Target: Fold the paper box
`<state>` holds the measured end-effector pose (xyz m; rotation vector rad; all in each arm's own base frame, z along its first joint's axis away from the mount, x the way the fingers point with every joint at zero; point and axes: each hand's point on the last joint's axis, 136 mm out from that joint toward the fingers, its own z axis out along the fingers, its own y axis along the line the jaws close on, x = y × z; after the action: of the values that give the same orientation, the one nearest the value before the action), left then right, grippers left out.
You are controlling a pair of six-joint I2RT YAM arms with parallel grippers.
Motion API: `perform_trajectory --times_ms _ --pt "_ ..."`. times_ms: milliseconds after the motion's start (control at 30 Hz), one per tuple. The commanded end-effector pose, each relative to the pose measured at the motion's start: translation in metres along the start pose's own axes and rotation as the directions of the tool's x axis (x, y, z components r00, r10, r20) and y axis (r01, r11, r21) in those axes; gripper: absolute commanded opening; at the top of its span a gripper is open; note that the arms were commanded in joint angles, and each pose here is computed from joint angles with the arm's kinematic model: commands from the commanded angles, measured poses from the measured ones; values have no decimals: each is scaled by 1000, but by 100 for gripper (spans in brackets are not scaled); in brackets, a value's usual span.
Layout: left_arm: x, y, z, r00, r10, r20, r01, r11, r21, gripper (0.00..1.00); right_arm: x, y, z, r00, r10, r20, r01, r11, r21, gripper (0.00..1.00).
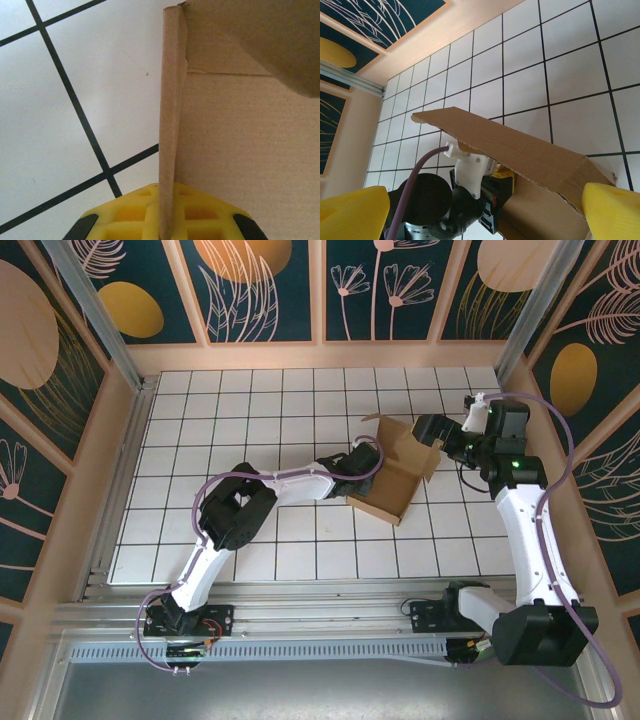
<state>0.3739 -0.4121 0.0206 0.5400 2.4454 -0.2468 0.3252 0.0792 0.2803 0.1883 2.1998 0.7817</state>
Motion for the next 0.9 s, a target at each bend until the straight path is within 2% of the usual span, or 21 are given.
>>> perform_trajectory --times_ms 0,67,200,333,400,567,867 --pt "117 41 43 950 71 -305 -109 988 -109 6 -15 15 -10 998 -28 50 30 999 -36 99" --pt "113 37 40 957 54 -286 -83 993 -89 12 -15 13 -10 998 -30 51 32 999 -26 99" --pt "93 35 27 976 30 -217 -47 996 -75 30 -17 10 -9 997 -45 57 46 999 -4 99" --pt "72 33 10 988 9 -152 -20 997 -72 32 -21 6 -9 996 -66 65 65 998 27 99" --pt "59 32 0 994 -7 -113 0 998 -63 38 -23 3 -10 995 -75 68 71 996 47 99" --pt "27 26 -25 999 -47 -23 47 999 -23 44 -26 0 -11 993 -88 78 83 994 73 99" --pt "-11 24 -72 987 -124 104 120 992 51 47 -30 -1 -10 992 -86 89 79 994 80 99"
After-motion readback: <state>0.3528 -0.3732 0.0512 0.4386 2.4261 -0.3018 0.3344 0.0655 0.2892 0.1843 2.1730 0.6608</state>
